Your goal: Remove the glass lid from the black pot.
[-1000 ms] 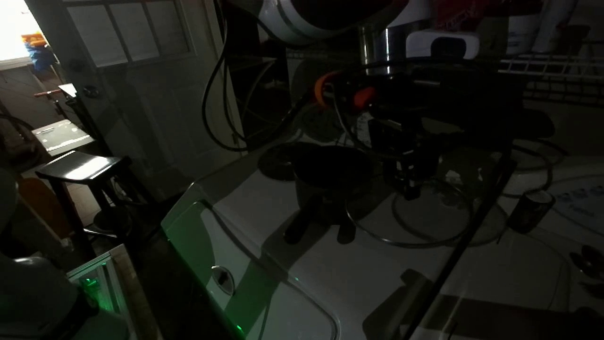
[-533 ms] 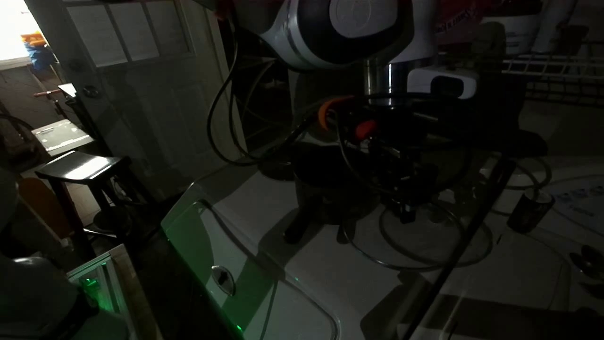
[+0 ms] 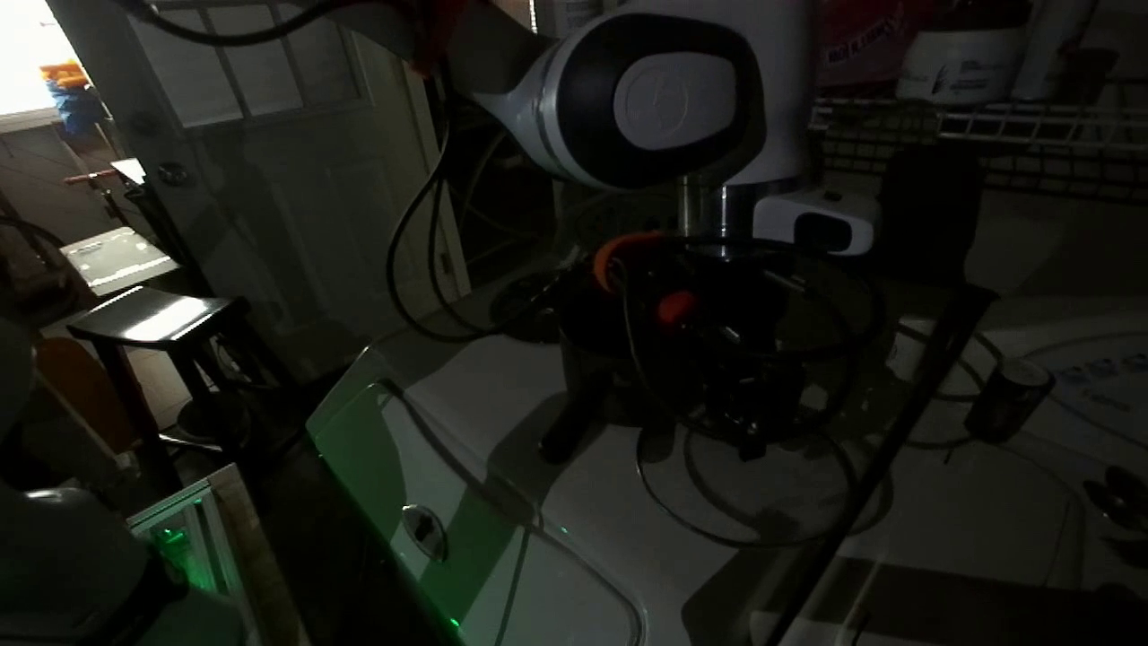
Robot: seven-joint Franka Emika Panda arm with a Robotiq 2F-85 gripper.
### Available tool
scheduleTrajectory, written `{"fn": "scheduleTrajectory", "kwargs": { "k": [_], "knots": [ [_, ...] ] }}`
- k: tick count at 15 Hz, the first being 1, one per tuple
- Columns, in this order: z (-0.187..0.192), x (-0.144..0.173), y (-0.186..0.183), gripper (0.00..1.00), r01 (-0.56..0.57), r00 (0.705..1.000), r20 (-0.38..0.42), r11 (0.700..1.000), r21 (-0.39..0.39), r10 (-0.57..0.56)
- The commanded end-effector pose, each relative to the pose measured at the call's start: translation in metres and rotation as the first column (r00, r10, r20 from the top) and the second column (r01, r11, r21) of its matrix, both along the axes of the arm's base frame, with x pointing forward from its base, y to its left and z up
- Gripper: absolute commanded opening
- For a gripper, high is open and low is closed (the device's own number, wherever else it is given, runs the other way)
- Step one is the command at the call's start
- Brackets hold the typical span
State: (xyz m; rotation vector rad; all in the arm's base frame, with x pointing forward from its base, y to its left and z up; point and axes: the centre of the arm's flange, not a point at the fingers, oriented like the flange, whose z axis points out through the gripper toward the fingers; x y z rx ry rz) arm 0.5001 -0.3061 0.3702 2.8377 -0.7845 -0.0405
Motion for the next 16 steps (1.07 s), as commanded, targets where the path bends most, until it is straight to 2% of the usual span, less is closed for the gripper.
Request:
{"fn": "scheduleTrajectory", "kwargs": {
  "k": [1, 8, 16],
  "knots": [
    [-0.006, -0.008, -0.001, 0.34, 0.004, 0.999, 0.038, 1.000, 0.026, -0.005],
    [-0.031, -0.017, 0.003, 0.34, 0.013, 0.999, 0.047, 0.996, 0.085, -0.017],
    [-0.051, -0.024, 0.007, 0.34, 0.018, 1.000, 0.012, 0.994, 0.104, -0.019]
  ]
}}
